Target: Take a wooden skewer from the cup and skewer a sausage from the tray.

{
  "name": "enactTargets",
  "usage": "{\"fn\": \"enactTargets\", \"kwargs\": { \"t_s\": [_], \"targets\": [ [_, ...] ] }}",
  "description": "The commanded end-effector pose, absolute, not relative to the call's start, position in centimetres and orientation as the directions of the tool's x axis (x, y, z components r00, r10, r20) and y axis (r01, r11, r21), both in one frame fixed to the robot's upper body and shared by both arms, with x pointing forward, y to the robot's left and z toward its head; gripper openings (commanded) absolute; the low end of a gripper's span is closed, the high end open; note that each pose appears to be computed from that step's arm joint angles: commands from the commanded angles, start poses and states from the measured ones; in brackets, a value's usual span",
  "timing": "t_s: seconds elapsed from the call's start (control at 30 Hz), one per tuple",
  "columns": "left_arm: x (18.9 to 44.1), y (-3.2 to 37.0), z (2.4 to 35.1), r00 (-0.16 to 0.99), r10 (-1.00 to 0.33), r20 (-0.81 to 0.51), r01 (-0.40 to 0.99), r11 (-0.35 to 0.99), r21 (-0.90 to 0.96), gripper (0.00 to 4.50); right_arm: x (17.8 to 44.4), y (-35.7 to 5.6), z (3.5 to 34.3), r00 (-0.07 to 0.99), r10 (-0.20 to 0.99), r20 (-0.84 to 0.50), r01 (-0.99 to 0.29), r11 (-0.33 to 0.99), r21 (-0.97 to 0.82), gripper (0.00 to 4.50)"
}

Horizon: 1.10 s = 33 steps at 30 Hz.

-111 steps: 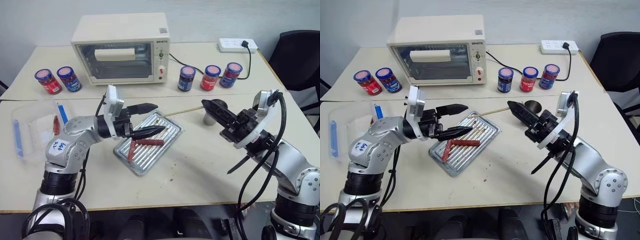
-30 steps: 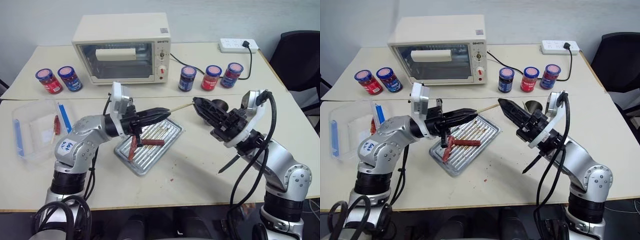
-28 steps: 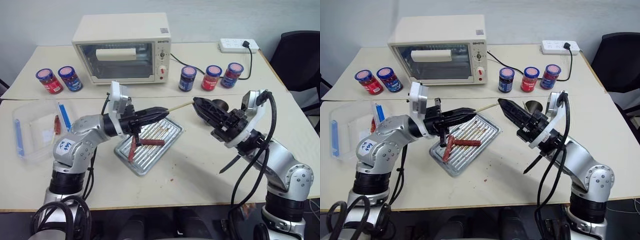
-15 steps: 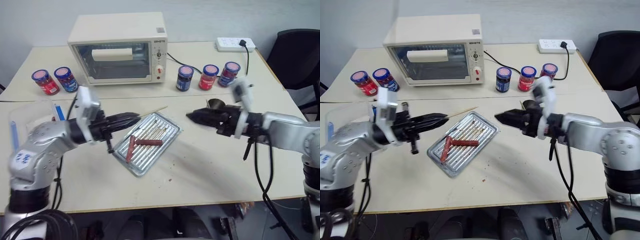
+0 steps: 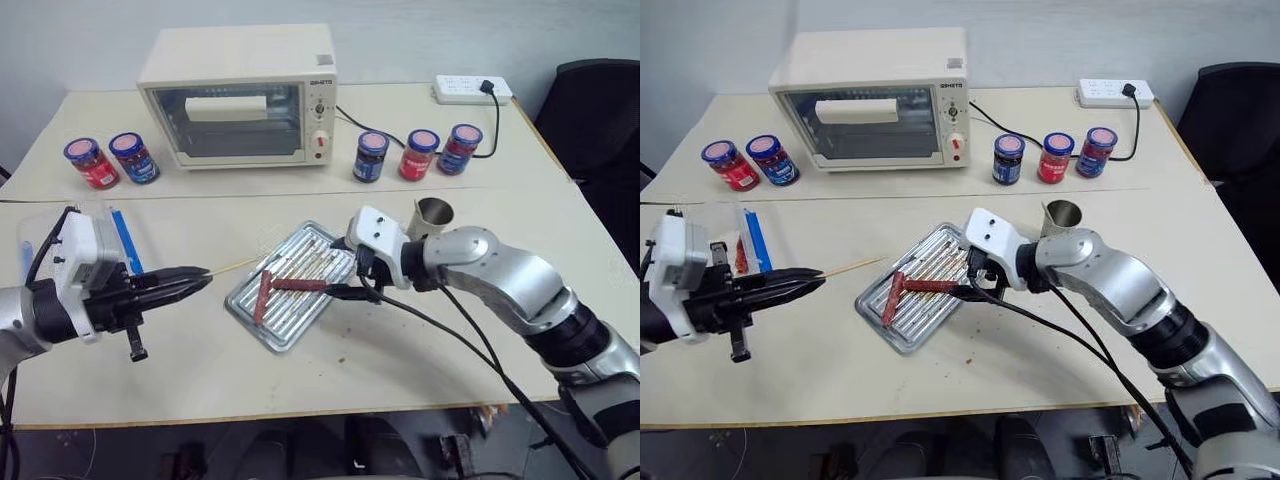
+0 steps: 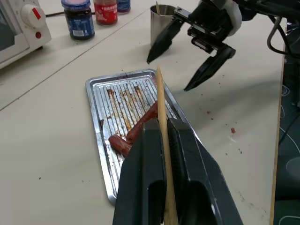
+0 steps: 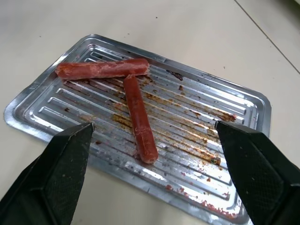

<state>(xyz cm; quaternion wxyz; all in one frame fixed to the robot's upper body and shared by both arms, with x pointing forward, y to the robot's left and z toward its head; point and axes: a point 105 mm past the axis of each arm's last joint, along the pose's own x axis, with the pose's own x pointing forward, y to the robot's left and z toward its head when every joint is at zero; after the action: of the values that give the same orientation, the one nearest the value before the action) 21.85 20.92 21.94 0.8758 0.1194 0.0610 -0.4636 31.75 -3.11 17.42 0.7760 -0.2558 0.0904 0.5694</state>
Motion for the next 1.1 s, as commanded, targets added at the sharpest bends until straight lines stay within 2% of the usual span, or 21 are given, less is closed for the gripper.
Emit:
{"fn": "enactTargets", "kwargs": {
  "t_s": [0.03, 0.3, 0.4, 0.67, 1.07, 1.1],
  "targets": [
    [21.3, 20.7, 22.9, 0.571, -0.796, -0.203, 0.82, 0.537, 0.2, 0.0, 31.8, -1.9, 16.5, 0.279, 0.843, -0.461, -0.944, 0.152, -0.293, 4.17],
    [21.3, 20.9, 23.0, 0.593, -0.781, -0.196, 0.803, 0.559, 0.207, 0.0, 32.8, 0.0, 15.2, 0.263, 0.845, -0.466, -0.949, 0.14, -0.282, 4.17],
    [21.3, 20.9, 23.1, 0.596, -0.779, -0.193, 0.801, 0.561, 0.21, 0.0, 33.2, 0.3, 14.6, 0.269, 0.837, -0.477, -0.948, 0.142, -0.285, 3.66],
    [21.7, 21.0, 23.4, 0.598, -0.779, -0.186, 0.798, 0.56, 0.223, 0.0, 33.6, 0.3, 13.5, 0.268, 0.824, -0.499, -0.952, 0.148, -0.268, 1.66],
    [22.3, 20.6, 23.4, 0.577, -0.797, -0.179, 0.812, 0.536, 0.23, 0.0, 33.6, 0.1, 12.8, 0.27, 0.818, -0.509, -0.955, 0.158, -0.253, 1.66],
    [22.3, 20.6, 23.4, 0.576, -0.798, -0.178, 0.813, 0.535, 0.232, 0.0, 33.6, 0.1, 12.8, 0.271, 0.817, -0.508, -0.954, 0.16, -0.252, 1.49]
  ]
}}
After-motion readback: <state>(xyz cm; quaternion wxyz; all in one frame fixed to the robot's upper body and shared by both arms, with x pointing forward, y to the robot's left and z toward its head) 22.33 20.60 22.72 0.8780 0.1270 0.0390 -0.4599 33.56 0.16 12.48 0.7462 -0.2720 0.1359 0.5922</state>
